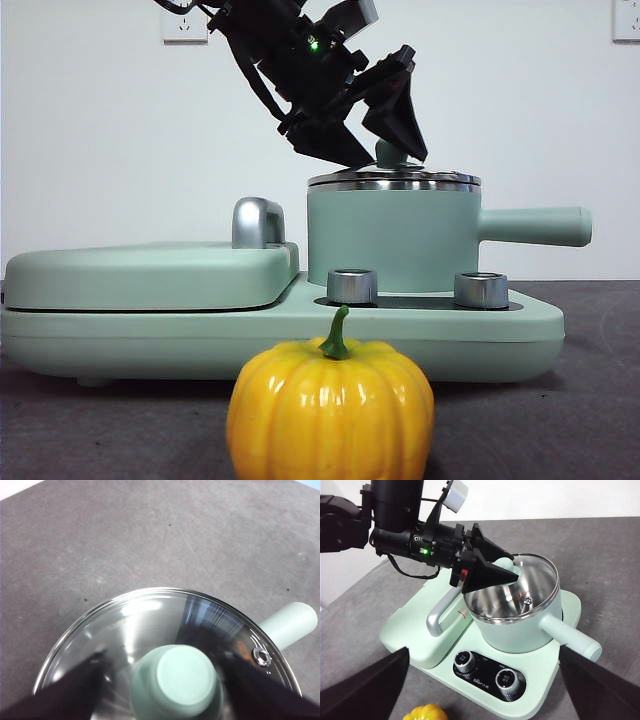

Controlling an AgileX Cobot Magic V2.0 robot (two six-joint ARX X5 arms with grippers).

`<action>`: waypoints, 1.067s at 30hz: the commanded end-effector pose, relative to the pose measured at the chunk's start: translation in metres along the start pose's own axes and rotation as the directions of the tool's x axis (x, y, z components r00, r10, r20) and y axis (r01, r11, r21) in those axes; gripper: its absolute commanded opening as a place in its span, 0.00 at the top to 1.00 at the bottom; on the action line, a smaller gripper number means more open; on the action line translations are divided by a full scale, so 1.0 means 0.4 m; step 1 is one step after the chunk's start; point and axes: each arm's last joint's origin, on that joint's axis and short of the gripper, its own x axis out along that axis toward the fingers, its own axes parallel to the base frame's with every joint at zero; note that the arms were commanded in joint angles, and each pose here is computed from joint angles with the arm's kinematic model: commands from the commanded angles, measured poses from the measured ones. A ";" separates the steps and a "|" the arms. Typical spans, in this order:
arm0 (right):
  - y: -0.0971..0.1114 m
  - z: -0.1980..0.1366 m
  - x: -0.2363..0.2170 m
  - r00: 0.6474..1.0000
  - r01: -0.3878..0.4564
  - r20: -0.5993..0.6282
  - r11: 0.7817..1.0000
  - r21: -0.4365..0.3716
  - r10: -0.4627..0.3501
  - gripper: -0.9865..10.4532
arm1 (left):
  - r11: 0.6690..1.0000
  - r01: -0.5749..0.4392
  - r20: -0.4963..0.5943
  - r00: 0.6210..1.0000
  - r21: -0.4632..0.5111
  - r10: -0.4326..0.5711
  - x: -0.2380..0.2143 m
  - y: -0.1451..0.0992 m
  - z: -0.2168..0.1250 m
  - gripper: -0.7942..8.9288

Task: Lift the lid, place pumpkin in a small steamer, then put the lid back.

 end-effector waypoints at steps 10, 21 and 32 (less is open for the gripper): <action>0.004 0.009 -0.002 1.000 -0.009 0.009 1.000 0.003 0.009 0.50 | 1.000 0.011 0.011 1.000 0.024 -0.012 0.013 -0.014 0.013 0.90; 0.010 0.016 -0.003 0.999 -0.036 -0.020 0.998 0.049 0.037 0.50 | 0.999 0.000 0.092 0.996 0.037 -0.003 -0.056 -0.024 0.068 0.90; 0.039 0.073 0.046 0.962 -0.113 -0.240 0.991 0.074 0.128 0.50 | 0.997 -0.028 0.157 0.987 0.068 0.018 -0.203 -0.038 0.125 0.90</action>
